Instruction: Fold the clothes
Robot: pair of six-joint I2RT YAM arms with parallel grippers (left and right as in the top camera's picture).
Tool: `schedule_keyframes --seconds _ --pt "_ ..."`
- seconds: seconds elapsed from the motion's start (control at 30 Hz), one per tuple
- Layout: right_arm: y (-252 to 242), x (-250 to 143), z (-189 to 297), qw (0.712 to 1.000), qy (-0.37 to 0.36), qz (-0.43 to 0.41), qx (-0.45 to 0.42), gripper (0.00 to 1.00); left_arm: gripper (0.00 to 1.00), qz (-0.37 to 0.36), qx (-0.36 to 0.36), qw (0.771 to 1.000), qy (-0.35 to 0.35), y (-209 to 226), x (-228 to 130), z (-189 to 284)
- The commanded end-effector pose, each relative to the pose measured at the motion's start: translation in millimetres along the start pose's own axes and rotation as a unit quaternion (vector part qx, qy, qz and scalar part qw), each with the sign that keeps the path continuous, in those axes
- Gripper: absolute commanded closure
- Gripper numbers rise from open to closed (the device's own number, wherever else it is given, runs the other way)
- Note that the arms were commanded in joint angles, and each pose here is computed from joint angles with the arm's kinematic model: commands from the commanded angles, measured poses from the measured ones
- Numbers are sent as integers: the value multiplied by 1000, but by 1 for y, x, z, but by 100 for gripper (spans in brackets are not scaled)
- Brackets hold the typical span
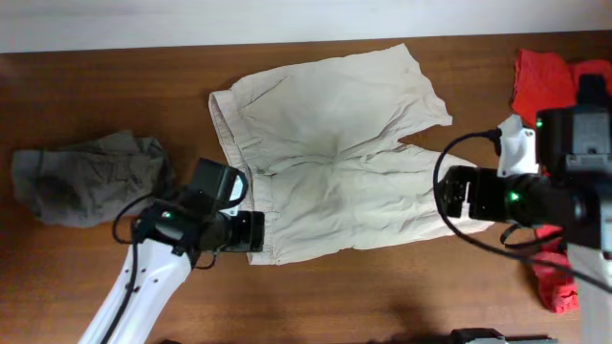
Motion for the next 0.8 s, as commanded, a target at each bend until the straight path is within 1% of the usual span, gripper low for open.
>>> schedule_keyframes --seconds 0.0,0.1,0.23,0.3,0.37,0.43,0.57,0.6,0.67,0.77 --pt "-3 3 -3 1000 -7 -12 -19 1 15 13 -15 999 29 -2 -1 -14" --pt "0 11 -2 999 -33 -21 -10 1 15 14 -16 999 43 -2 -2 -20" --pt "4 21 0 997 -63 -36 7 1 15 16 -39 998 54 -6 -4 -19" --pt "8 27 1 996 -79 -30 23 1 17 17 -39 997 59 -6 -6 -19" --pt "15 31 1 995 -84 -24 58 1 18 16 -38 998 55 -6 -5 -19" --pt "18 31 0 994 -80 -21 74 1 19 15 -31 998 44 -4 -2 -19" --pt "13 22 -2 997 -55 -3 53 1 17 39 25 998 39 6 -3 -20" --pt "10 19 -2 998 -48 -7 40 1 18 41 25 998 42 6 -4 -21" --pt "4 13 -4 999 -31 -16 10 1 14 54 28 997 55 8 -11 -25" --pt "-1 3 -9 1000 -4 -28 -2 0 13 62 12 995 74 6 -20 -33"
Point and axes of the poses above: each gripper's point midway between its finger pads, its own z axis back along the fingers, its own y axis along the line the jaws close on, x = y × z, the point moved 8 cm from there along z, back along the fingers, and after that the axes turned 5 degrees about -z, right-handed, at the moved point
